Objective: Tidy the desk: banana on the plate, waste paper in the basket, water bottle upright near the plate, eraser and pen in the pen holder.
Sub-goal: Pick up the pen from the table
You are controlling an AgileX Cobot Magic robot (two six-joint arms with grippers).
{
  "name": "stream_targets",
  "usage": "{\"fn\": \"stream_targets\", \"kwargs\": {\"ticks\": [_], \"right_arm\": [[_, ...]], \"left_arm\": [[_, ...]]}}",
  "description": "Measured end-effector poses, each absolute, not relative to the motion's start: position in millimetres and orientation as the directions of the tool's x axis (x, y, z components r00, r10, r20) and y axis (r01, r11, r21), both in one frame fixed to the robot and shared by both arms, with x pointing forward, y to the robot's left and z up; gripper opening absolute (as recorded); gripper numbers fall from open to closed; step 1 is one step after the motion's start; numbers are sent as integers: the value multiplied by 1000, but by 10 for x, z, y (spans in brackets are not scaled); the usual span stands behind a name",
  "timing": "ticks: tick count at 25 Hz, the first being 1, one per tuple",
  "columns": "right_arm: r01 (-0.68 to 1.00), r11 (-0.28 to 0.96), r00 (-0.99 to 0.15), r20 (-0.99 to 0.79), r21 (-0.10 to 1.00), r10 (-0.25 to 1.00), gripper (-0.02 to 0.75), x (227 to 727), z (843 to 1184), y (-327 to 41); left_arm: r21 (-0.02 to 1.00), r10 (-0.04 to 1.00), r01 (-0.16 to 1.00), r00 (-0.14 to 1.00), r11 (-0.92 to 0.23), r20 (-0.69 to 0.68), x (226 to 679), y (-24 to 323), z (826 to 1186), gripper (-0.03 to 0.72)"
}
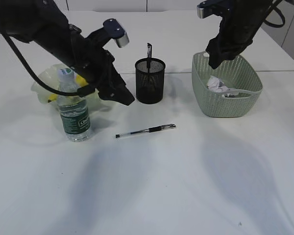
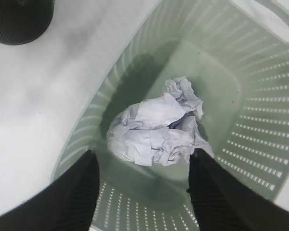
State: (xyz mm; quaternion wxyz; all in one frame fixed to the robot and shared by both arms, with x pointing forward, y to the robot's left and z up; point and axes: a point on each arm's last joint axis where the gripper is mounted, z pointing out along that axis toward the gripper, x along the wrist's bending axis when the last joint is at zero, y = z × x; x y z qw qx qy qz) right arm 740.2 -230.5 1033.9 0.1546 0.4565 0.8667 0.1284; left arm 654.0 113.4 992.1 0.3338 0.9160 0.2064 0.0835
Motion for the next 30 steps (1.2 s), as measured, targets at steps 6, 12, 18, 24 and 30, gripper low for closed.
{"fn": "stream_targets", "kwargs": {"ticks": [6,12,18,24,30], "right_arm": [[722,588,-576,-155,363,803,445,7400,10340,-2291],[707,608,-594,-162,361,788,445,7400,10340,-2289],[705,610,-597,-161,362,786,445,7399,10341,-2286],[703,607,-602,-144,372,785,442,7397,10342,-2268],[699,606,-608,-130,381,783,442,7394,10344,-2251]], "left_arm": [[622,451,357,892,-697,-6,6613,1122,9650,475],[596,456,376,890,-710,-18,6653,1121,9438,475],[569,449,391,892,-724,-42,6654,1088,9246,475],[547,436,398,898,-736,-68,6634,1059,9128,475],[543,421,391,904,-743,-75,6605,1016,9127,471]]}}
